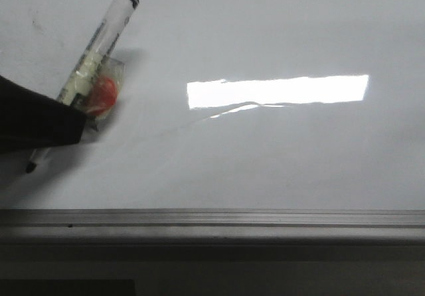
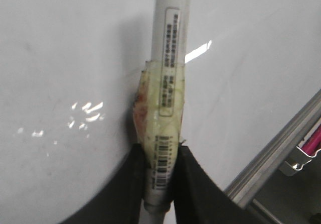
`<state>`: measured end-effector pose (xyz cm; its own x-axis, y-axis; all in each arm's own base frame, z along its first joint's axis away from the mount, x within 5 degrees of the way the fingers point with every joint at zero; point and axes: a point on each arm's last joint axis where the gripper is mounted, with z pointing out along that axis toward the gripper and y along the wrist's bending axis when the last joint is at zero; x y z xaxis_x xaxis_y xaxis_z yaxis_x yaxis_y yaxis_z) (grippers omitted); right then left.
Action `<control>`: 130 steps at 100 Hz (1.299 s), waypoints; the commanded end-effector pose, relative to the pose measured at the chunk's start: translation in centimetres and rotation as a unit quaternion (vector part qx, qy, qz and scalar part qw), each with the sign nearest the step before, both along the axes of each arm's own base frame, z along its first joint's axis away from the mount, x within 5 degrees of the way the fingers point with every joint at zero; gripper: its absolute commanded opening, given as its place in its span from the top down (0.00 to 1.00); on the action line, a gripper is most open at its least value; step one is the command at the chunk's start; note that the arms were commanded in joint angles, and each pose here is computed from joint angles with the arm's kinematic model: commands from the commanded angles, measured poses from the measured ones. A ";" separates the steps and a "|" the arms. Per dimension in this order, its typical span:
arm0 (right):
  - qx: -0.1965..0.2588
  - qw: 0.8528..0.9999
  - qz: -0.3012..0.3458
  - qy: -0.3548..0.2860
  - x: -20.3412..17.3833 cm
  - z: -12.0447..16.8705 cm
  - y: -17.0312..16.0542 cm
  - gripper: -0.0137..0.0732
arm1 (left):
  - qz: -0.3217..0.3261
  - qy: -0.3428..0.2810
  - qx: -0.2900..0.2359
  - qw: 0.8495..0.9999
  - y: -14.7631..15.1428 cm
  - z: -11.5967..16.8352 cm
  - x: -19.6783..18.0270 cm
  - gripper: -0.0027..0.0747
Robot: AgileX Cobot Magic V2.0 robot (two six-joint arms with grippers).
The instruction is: Write number 3 on whiteboard
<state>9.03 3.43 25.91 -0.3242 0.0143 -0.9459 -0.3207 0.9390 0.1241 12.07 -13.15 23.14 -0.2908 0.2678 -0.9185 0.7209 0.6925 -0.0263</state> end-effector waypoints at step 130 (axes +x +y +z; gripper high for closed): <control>-0.059 0.950 0.306 0.007 6.7 6.8 18.3 0.92 | -0.132 -0.241 0.093 0.957 -0.7 3.1 -0.6 0.73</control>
